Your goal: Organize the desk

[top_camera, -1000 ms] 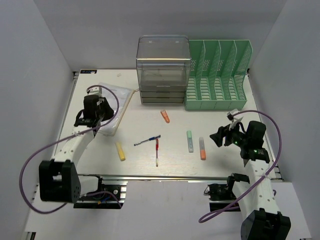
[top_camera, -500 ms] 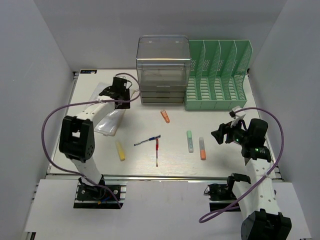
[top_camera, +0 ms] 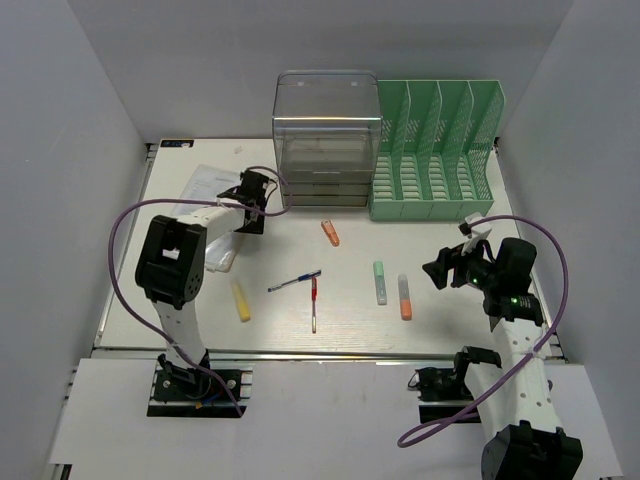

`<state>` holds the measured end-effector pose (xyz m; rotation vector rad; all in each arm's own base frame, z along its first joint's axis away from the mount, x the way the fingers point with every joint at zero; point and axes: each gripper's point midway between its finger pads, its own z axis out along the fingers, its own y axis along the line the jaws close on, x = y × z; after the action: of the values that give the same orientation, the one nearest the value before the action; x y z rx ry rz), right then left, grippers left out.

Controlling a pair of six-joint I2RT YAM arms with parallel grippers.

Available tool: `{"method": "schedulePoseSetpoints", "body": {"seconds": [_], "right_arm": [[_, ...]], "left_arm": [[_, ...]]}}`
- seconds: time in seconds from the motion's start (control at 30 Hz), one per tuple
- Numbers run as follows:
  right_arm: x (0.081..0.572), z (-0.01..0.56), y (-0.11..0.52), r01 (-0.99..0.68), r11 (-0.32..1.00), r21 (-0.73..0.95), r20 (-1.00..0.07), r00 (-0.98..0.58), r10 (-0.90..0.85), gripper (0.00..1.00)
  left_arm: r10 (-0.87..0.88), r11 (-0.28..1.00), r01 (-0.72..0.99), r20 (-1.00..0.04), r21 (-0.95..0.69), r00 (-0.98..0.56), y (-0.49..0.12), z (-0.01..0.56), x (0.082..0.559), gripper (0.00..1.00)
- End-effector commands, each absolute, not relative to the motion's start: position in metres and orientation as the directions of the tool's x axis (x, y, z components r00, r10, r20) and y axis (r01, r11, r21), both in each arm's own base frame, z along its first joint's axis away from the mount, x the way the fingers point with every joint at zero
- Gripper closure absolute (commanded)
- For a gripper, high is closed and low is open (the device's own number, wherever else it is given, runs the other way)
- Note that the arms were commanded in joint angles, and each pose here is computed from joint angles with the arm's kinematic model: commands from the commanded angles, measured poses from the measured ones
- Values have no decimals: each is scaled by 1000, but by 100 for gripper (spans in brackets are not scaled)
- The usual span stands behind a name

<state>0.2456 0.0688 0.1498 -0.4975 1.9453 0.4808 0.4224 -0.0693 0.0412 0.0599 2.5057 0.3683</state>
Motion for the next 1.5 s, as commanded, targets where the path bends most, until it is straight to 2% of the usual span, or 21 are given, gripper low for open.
{"method": "schedulePoseSetpoints", "body": {"seconds": [0.0, 0.27, 0.4, 0.6, 0.7, 0.83, 0.93, 1.13, 1.37, 1.47], "right_arm": [[250, 171, 69, -550, 832, 72, -932, -335, -141, 27], [250, 170, 69, -552, 830, 76, -931, -338, -140, 27], [250, 170, 69, -551, 831, 76, -931, -339, -139, 27], [249, 172, 70, -555, 828, 77, -932, -336, -139, 27], [249, 172, 70, -557, 827, 77, -932, -334, -139, 27], [248, 173, 71, -558, 827, 73, -933, -331, -141, 27], [248, 174, 71, -559, 826, 71, -934, -328, -141, 27], [248, 175, 71, -559, 826, 71, -935, -326, -141, 27], [246, 176, 72, -565, 822, 71, -936, -322, -140, 27], [245, 176, 73, -570, 818, 74, -936, -322, -140, 27]], "left_arm": [[146, 943, -49, -542, 329, -828, -60, 27, 418, 33], [150, 926, -50, -487, 374, -861, -50, 1, 404, 35], [137, 909, -65, -442, 411, -886, -38, -11, 396, 42], [131, 908, -62, -420, 415, -898, -32, -18, 389, 46], [120, 906, -57, -384, 419, -915, -28, -26, 384, 56], [131, 906, -33, -354, 422, -926, -26, -35, 373, 74], [144, 906, -18, -347, 424, -927, -25, -36, 367, 80], [180, 903, 7, -362, 430, -915, -26, -30, 355, 100], [156, 916, -25, -414, 400, -897, -25, -9, 354, 100], [132, 930, -64, -491, 363, -861, -29, 17, 360, 100]]}}
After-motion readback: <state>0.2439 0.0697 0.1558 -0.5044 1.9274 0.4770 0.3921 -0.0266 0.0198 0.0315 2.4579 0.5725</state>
